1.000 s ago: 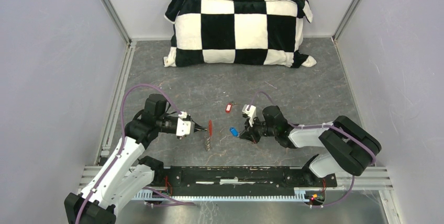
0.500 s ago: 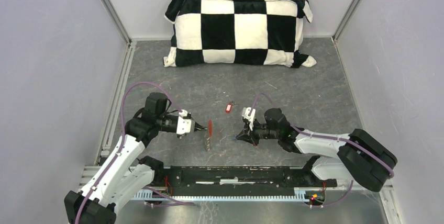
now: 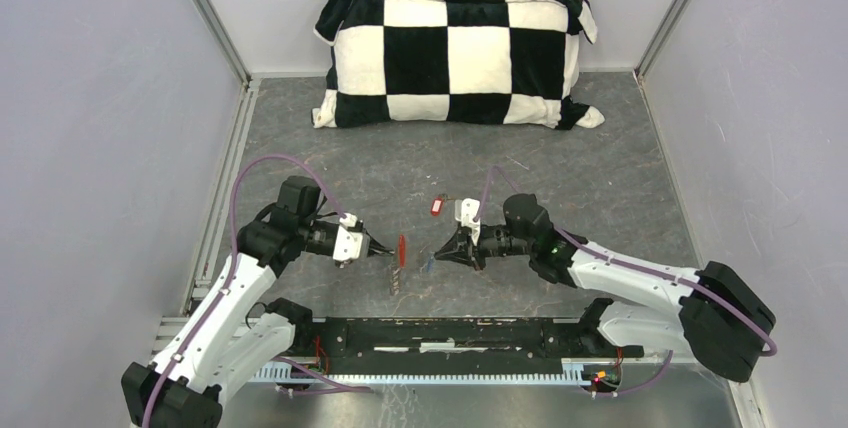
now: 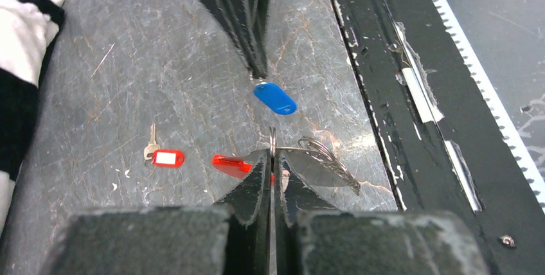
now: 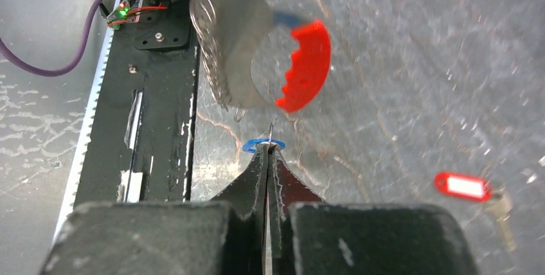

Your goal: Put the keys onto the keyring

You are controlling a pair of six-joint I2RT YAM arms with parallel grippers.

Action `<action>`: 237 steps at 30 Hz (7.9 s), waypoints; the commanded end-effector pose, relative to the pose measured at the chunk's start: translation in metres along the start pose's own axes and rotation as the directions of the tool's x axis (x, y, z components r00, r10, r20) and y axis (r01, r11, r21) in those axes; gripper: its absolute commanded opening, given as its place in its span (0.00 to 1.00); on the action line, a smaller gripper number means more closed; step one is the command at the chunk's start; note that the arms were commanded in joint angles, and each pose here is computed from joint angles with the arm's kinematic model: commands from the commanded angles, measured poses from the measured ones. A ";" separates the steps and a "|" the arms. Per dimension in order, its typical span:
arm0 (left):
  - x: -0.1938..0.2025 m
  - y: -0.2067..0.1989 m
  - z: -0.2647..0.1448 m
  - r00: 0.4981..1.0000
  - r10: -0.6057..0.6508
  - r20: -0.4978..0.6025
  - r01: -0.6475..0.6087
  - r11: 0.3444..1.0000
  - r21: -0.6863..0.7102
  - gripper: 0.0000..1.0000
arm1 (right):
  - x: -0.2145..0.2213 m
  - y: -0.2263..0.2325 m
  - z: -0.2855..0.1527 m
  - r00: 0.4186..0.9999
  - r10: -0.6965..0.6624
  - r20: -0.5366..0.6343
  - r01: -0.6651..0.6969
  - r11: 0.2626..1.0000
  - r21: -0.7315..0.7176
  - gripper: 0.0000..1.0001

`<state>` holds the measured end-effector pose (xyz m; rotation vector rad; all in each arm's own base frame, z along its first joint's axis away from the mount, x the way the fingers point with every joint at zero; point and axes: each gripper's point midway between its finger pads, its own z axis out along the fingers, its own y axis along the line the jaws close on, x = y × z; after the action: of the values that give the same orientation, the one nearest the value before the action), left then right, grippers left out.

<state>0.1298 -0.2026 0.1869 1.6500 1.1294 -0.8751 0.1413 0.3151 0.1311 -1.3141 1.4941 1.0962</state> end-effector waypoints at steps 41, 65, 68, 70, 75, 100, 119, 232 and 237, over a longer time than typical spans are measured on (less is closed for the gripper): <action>-0.128 0.001 -0.015 0.920 0.185 0.347 -0.246 0.959 0.143 0.02 | -0.185 0.051 -0.027 0.606 -0.794 -0.041 0.787 0.607 -0.112 0.00; -0.132 -0.009 -0.015 0.944 -0.056 0.326 -0.026 0.970 0.241 0.02 | -0.195 0.034 -0.024 0.440 -0.884 -0.155 0.889 0.454 -0.065 0.00; -0.132 -0.010 -0.015 0.942 -0.071 0.328 -0.013 0.969 0.248 0.02 | -0.194 0.038 -0.021 0.435 -0.889 -0.139 0.890 0.449 -0.084 0.00; -0.131 -0.009 -0.014 0.942 -0.078 0.327 -0.007 0.968 0.251 0.02 | -0.193 0.041 -0.019 0.433 -0.892 -0.128 0.891 0.445 -0.087 0.00; -0.127 -0.009 -0.013 0.944 -0.096 0.316 0.011 0.966 0.258 0.02 | -0.197 0.049 -0.014 0.423 -0.901 -0.095 0.898 0.431 -0.088 0.00; -0.116 -0.004 -0.009 0.955 -0.091 0.283 0.018 0.968 0.250 0.02 | -0.202 0.065 -0.011 0.448 -0.892 -0.051 0.886 0.451 -0.107 0.00; -0.115 -0.001 -0.008 0.956 -0.083 0.280 0.013 0.970 0.243 0.02 | -0.191 0.067 -0.012 0.444 -0.893 -0.072 0.881 0.450 -0.143 0.00; -0.107 0.003 -0.007 0.967 0.001 0.255 -0.055 0.977 0.206 0.02 | -0.175 0.051 -0.011 0.471 -0.867 -0.161 0.872 0.485 -0.063 0.00; -0.105 0.002 -0.007 0.968 0.005 0.249 -0.057 0.977 0.204 0.02 | -0.174 0.048 -0.007 0.476 -0.864 -0.164 0.870 0.490 -0.055 0.00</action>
<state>0.0994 -0.2260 0.2800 1.6612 0.9222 -1.2035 0.1056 0.3492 0.2937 -1.9107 0.6956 0.2546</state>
